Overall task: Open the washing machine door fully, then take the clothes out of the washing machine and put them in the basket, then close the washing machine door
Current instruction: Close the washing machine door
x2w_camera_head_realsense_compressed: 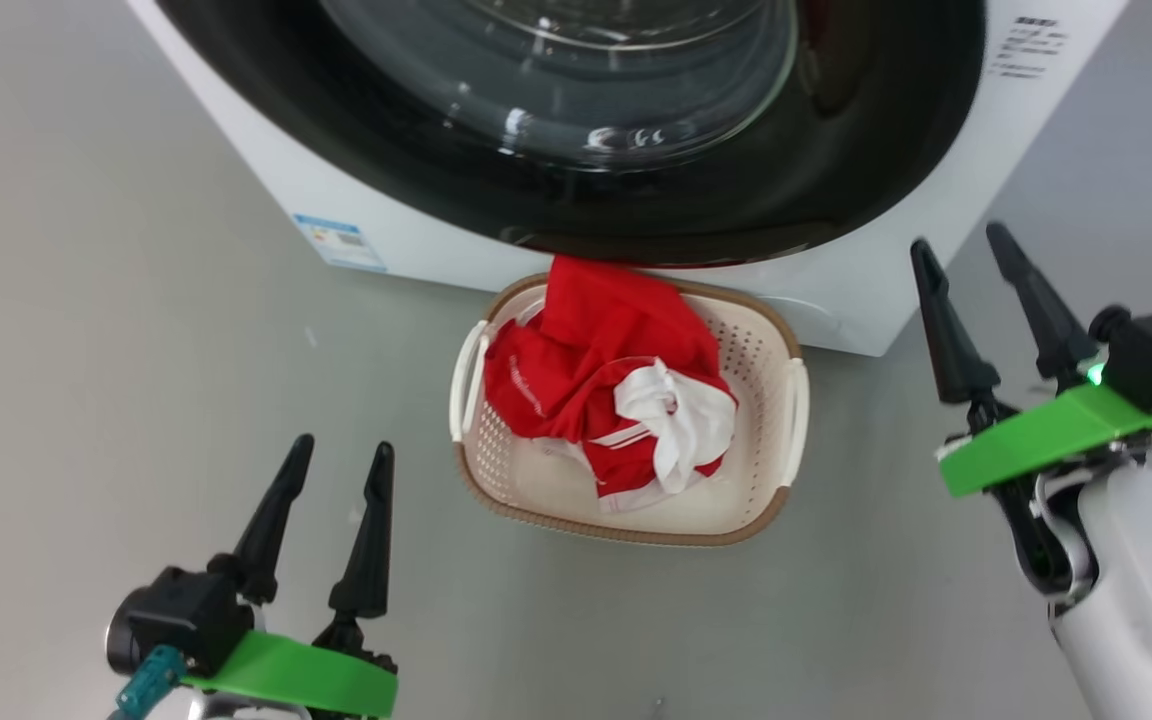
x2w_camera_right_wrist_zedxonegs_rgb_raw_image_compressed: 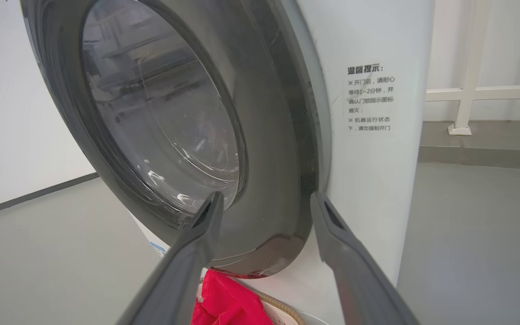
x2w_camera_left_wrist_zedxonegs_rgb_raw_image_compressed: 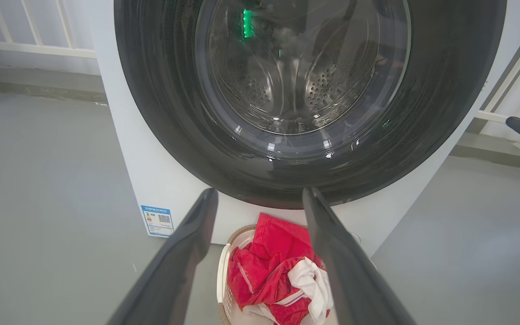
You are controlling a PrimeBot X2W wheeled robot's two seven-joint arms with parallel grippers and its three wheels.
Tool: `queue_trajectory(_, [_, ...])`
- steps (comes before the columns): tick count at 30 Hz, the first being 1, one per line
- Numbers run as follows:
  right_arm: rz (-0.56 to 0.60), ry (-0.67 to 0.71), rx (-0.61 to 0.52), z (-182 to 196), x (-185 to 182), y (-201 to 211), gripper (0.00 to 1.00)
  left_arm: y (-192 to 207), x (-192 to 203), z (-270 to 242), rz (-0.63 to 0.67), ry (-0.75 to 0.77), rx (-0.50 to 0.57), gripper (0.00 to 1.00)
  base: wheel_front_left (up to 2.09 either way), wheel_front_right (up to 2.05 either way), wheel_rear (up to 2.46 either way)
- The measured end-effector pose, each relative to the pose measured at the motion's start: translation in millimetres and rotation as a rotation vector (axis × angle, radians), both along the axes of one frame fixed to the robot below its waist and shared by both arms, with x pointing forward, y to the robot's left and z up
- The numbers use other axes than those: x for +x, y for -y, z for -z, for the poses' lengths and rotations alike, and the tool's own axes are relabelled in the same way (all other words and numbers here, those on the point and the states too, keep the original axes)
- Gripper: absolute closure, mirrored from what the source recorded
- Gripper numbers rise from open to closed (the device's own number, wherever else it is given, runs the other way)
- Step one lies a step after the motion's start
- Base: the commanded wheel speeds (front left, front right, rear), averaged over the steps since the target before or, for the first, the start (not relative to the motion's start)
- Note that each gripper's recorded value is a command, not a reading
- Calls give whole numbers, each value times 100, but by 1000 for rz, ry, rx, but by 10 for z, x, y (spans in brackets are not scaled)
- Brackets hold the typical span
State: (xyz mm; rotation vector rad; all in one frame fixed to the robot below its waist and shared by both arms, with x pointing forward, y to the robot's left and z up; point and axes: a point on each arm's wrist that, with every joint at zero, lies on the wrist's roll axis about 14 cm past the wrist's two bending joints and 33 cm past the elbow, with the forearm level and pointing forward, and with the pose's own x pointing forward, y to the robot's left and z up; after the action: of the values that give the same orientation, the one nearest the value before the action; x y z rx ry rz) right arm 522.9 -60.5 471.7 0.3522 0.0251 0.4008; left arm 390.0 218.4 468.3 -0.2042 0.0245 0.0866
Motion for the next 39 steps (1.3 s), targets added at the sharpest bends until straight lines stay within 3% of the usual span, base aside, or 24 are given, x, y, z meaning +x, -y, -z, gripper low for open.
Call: queue_trajectory(39, [311,-122,-69,208,-1329,1274,0,325,-32,-47,123,17,53,0,0,0,0])
